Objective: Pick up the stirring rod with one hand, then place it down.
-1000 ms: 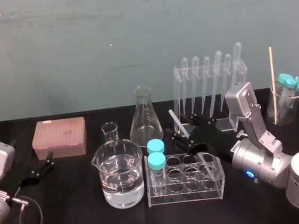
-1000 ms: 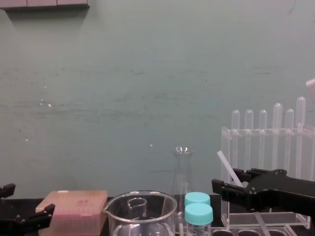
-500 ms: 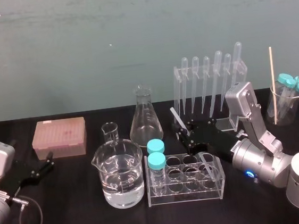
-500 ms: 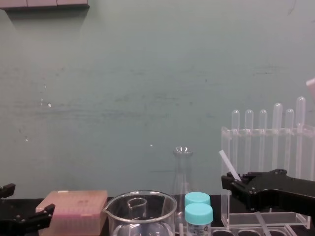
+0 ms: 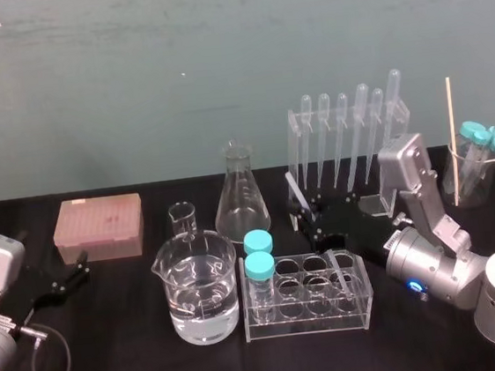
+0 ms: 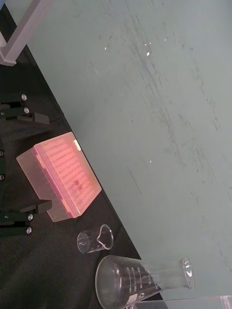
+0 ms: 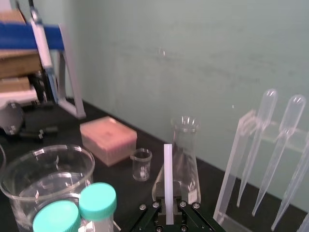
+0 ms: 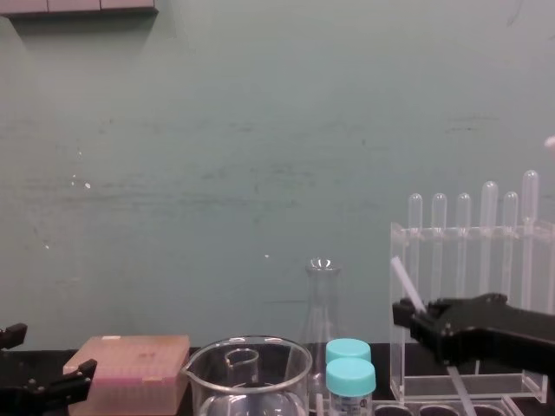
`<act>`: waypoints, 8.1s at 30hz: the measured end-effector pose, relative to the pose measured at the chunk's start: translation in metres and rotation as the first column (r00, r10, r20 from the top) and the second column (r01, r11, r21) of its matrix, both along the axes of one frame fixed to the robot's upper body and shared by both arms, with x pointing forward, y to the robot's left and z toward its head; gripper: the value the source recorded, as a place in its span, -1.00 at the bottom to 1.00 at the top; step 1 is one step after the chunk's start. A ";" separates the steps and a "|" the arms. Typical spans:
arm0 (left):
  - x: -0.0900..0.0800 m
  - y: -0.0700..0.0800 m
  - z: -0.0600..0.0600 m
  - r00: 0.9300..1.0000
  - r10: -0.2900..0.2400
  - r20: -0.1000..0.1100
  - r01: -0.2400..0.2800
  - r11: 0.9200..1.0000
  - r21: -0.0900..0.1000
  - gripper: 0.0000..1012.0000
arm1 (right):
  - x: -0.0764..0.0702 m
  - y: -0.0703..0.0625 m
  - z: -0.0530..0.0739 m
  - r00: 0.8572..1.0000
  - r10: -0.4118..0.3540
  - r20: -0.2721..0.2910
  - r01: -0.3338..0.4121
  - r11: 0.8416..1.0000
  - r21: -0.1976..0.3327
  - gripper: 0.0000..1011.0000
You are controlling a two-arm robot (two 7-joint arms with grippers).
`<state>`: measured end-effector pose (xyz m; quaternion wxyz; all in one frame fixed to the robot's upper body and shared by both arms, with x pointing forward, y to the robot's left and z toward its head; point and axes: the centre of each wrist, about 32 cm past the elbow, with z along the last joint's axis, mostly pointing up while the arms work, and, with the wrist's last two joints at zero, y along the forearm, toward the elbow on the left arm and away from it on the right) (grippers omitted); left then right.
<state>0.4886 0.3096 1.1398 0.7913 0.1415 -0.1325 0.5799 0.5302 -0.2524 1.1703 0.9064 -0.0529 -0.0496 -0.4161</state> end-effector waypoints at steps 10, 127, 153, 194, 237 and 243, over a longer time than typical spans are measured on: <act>0.000 0.000 0.000 1.000 0.000 0.000 0.000 1.000 0.000 0.98 | 0.003 -0.008 0.005 0.997 0.039 0.069 -0.053 0.975 0.214 -0.87; 0.000 0.000 0.000 1.000 0.000 0.000 0.000 1.000 0.000 0.98 | 0.017 -0.030 -0.006 0.932 -0.025 0.361 -0.072 0.965 0.252 -0.87; 0.000 0.000 0.000 1.000 0.000 0.000 0.000 1.000 0.000 0.98 | 0.017 -0.030 -0.006 0.932 -0.025 0.361 -0.072 0.965 0.252 -0.87; 0.000 0.000 0.000 1.000 0.000 0.000 0.000 1.000 0.000 0.98 | 0.016 -0.030 -0.005 0.931 -0.010 0.366 -0.087 0.965 0.248 -0.87; 0.000 0.000 0.000 1.000 0.000 0.000 0.000 1.000 0.000 0.98 | 0.008 -0.028 -0.017 0.964 0.113 0.242 -0.161 0.970 0.185 -0.87; 0.000 0.000 0.000 1.000 0.000 0.000 0.000 1.000 0.000 0.98 | 0.010 -0.029 -0.021 0.966 0.121 0.227 -0.161 0.973 0.165 -0.87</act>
